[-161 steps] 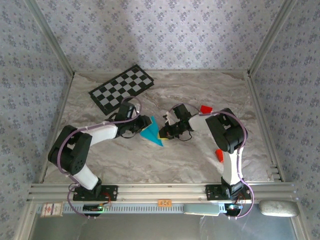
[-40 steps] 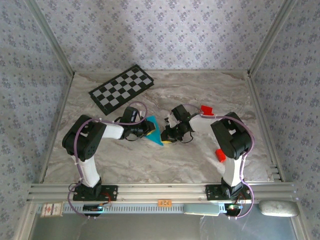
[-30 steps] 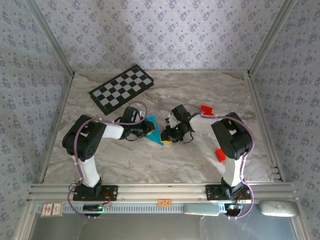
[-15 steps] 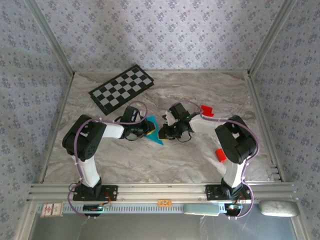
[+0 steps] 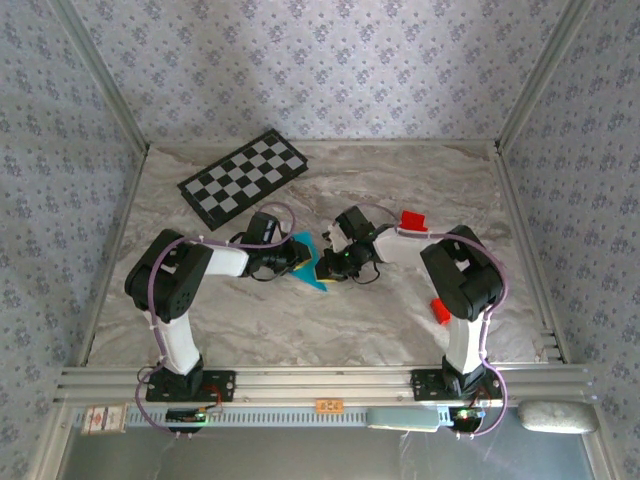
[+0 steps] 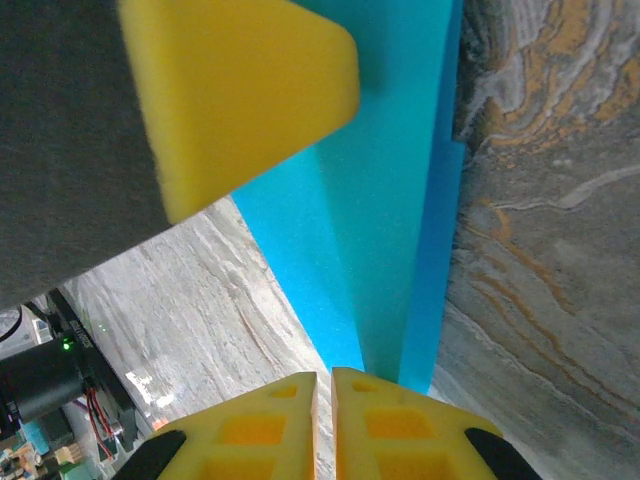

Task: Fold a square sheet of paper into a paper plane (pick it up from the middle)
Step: Fourth fold the wing at the center of the table.

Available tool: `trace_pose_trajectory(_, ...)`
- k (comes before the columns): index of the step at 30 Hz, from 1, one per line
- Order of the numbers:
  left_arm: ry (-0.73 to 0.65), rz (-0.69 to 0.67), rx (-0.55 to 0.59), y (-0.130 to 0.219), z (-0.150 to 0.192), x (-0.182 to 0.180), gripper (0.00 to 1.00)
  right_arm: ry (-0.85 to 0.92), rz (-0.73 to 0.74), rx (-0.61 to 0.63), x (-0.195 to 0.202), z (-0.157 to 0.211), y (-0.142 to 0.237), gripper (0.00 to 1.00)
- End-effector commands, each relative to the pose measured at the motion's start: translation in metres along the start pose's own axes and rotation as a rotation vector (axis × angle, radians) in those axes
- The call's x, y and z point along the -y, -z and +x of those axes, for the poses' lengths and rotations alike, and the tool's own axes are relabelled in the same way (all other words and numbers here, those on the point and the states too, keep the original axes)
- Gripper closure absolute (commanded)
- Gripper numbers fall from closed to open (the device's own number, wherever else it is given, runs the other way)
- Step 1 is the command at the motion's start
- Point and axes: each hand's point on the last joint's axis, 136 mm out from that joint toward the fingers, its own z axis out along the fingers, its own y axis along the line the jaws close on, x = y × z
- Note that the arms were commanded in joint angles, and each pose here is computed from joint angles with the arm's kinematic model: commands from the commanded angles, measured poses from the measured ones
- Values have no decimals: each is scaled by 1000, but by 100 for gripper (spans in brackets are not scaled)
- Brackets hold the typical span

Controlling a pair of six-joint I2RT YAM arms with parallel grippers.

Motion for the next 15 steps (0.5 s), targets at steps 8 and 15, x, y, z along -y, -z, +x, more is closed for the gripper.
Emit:
trace_pose_trajectory(8,73,-153,-44,-7,17,-45,81,-36,23,-80,9,15,-11,87)
trace_pose_trajectory(15,84,-177,-46,-7,19,-50,81,-43,44,-101,15,20,-15,87)
